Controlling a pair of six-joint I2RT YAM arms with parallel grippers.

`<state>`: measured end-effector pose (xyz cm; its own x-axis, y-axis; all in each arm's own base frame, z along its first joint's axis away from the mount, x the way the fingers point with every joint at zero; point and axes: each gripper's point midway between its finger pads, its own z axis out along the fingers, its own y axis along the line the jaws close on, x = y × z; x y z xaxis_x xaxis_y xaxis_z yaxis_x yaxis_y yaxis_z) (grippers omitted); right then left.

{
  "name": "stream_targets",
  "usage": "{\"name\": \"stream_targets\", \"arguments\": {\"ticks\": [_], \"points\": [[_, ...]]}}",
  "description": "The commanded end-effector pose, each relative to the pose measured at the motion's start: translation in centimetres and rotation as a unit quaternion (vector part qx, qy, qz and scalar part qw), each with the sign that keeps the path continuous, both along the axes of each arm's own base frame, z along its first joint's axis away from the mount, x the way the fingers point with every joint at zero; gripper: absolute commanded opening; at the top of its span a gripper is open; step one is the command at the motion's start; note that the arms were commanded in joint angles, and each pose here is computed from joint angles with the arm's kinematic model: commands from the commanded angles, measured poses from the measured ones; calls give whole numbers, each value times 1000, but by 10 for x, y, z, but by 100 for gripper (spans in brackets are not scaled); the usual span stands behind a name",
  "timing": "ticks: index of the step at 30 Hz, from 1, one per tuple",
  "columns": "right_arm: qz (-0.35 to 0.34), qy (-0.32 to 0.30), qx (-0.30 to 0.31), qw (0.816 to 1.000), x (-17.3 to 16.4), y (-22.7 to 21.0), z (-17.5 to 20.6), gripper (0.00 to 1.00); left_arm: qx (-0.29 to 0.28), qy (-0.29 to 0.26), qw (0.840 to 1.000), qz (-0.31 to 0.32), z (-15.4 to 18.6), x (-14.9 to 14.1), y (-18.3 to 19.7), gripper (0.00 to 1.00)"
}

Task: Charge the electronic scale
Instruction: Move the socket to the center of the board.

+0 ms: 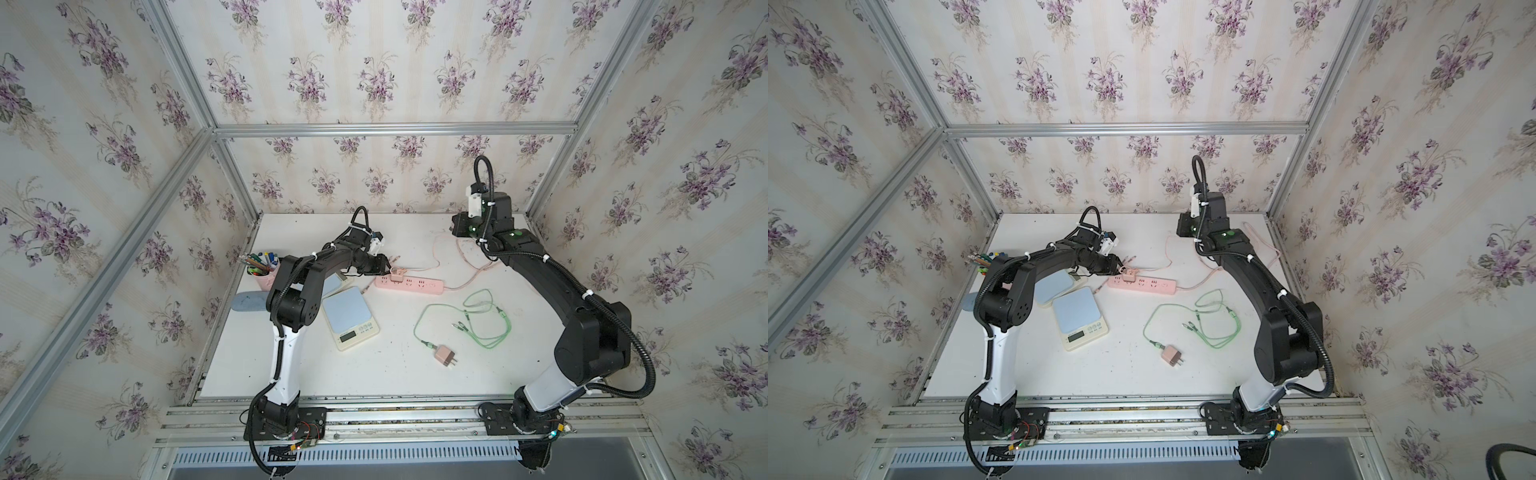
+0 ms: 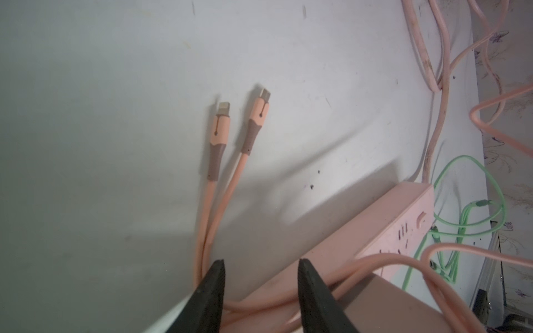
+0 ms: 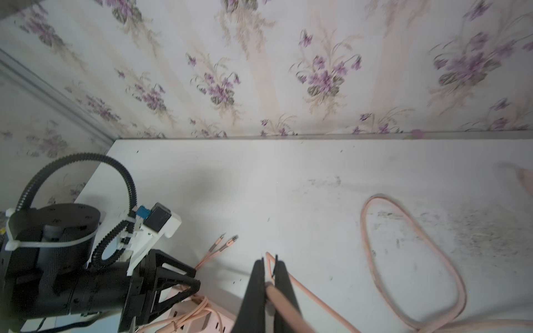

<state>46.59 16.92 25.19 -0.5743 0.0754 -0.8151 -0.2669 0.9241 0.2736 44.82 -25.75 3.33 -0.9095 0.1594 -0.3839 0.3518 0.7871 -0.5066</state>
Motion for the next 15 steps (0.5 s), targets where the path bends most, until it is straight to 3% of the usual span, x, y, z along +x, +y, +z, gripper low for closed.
{"name": "stream_targets", "arguments": {"ticks": [1,5,9,15], "points": [[38,8,6,999,-20,21,-6,0,14,56,998,-5,-8,-41,5,44],[40,8,-4,999,-38,26,-10,0,26,46,999,-7,1,-61,8,52],[25,-12,-8,1000,-38,19,9,0,25,-4,1000,8,35,-50,18,59],[24,-11,-8,1000,-30,22,29,0,19,-82,996,15,90,-39,32,61]]}}
